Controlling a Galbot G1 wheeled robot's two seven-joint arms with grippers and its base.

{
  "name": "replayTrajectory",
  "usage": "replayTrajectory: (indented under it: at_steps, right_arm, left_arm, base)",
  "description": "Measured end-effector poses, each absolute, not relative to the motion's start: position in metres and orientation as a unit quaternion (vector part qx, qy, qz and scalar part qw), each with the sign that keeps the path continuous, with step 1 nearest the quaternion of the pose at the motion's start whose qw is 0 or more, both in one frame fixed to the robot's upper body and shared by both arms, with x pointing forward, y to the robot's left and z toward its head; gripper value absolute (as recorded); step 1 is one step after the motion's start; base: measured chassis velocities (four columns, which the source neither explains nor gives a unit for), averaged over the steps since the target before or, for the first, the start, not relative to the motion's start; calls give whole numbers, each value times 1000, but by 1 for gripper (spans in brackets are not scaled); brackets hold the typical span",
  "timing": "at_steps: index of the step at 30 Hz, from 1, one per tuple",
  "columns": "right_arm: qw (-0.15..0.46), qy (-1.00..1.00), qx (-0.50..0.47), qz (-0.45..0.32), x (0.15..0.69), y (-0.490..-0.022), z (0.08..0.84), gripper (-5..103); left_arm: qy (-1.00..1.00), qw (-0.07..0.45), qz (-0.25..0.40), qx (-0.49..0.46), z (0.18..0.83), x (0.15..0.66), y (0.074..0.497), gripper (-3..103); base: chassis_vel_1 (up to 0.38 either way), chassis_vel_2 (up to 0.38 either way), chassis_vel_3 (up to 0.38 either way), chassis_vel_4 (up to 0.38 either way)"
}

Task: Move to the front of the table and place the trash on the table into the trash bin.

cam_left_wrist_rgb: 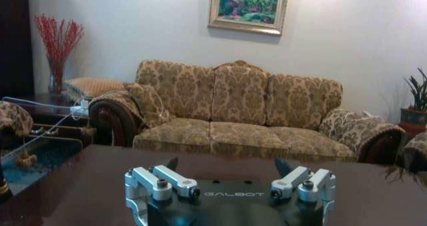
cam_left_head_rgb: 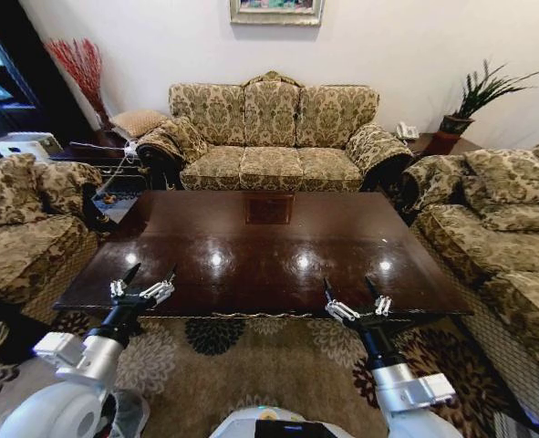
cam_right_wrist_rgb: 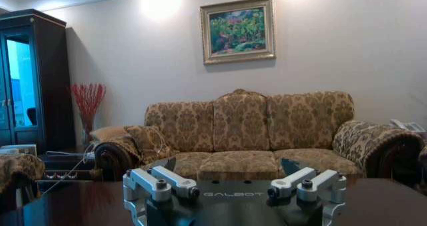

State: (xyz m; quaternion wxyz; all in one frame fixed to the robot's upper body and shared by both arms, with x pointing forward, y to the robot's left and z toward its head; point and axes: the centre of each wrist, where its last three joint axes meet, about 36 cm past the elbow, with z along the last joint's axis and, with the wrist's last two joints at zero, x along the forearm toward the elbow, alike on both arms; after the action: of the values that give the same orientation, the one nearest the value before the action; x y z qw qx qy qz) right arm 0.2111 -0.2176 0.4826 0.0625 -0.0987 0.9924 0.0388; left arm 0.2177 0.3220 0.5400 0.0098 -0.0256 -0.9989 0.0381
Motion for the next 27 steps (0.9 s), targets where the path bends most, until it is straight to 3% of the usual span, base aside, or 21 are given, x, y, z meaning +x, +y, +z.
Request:
replayTrajectory:
  at_steps: [27]
  right_arm:
    - [63,993,-97,39,211,-218,483,100]
  left_arm:
    - [-999,9,38,-25,540,218,323,99]
  base:
    - [-67,-69,70,65]
